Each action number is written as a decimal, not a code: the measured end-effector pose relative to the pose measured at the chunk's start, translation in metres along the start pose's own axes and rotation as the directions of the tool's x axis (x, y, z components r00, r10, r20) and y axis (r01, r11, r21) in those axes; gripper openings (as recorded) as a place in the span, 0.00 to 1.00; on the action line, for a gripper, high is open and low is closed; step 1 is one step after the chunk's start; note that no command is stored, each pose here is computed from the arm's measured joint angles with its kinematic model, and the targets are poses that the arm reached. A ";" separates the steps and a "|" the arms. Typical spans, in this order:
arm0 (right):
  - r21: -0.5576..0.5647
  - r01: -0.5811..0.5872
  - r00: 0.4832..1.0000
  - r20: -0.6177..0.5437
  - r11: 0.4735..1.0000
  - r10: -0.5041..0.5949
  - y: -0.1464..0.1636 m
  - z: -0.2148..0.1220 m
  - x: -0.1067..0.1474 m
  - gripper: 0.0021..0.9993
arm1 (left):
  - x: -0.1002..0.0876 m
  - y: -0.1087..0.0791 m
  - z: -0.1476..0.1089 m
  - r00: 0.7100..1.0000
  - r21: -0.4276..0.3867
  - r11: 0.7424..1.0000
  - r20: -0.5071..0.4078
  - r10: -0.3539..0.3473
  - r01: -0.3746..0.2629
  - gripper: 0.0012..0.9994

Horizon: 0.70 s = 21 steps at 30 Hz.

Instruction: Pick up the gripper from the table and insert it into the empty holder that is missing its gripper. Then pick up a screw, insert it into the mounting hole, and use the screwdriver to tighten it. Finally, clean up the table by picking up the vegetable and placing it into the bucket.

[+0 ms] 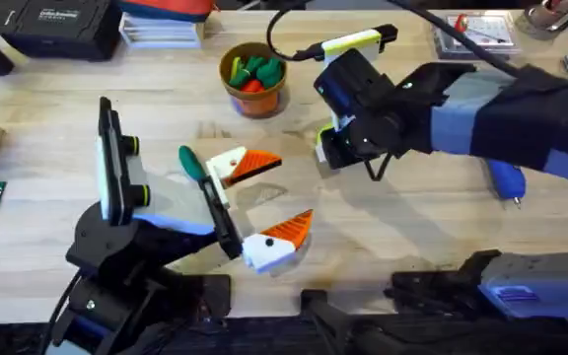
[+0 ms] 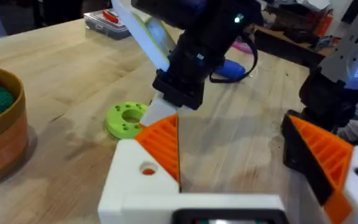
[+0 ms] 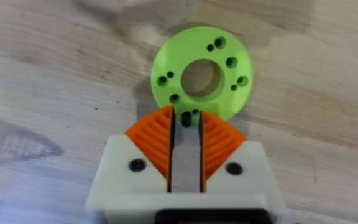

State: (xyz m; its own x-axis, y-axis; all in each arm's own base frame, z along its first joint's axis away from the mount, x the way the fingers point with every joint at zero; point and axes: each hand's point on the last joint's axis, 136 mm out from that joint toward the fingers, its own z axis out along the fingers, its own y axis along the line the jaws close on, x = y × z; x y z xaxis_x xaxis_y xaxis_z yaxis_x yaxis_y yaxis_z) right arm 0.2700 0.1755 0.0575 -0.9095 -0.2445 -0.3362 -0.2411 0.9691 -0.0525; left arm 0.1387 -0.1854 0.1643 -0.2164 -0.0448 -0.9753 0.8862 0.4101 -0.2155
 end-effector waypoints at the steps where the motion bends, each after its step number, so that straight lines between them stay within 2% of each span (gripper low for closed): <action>1: 0.000 0.002 1.000 0.000 1.000 -0.002 0.001 0.000 0.000 0.23 | 0.000 0.000 0.000 1.000 0.000 1.000 0.000 0.000 0.000 0.99; 4: 0.000 0.003 1.000 0.000 1.000 -0.003 0.001 0.000 0.000 0.21 | 0.000 0.000 0.000 1.000 0.000 1.000 0.000 0.000 0.000 0.99; 8: 0.000 0.003 1.000 0.001 1.000 -0.003 0.001 0.000 0.000 0.05 | 0.000 0.000 0.000 1.000 0.000 1.000 0.000 0.000 0.000 0.99; 11: 0.001 0.004 1.000 0.001 1.000 -0.004 0.000 0.000 0.000 0.01 | 0.000 0.000 0.000 1.000 0.000 1.000 0.000 0.000 0.000 0.99; 21: 0.007 0.024 1.000 -0.010 1.000 -0.024 -0.001 -0.005 0.000 0.00 | 0.000 0.000 0.000 1.000 0.000 1.000 0.000 0.000 0.000 0.99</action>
State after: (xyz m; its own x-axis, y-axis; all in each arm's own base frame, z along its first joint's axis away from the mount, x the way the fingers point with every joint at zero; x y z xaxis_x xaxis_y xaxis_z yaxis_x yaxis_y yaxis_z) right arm 0.2682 0.1743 0.0621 -0.9069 -0.2681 -0.3250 -0.2605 0.9631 -0.0676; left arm 0.1387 -0.1854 0.1644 -0.2160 -0.0450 -0.9753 0.8863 0.4101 -0.2152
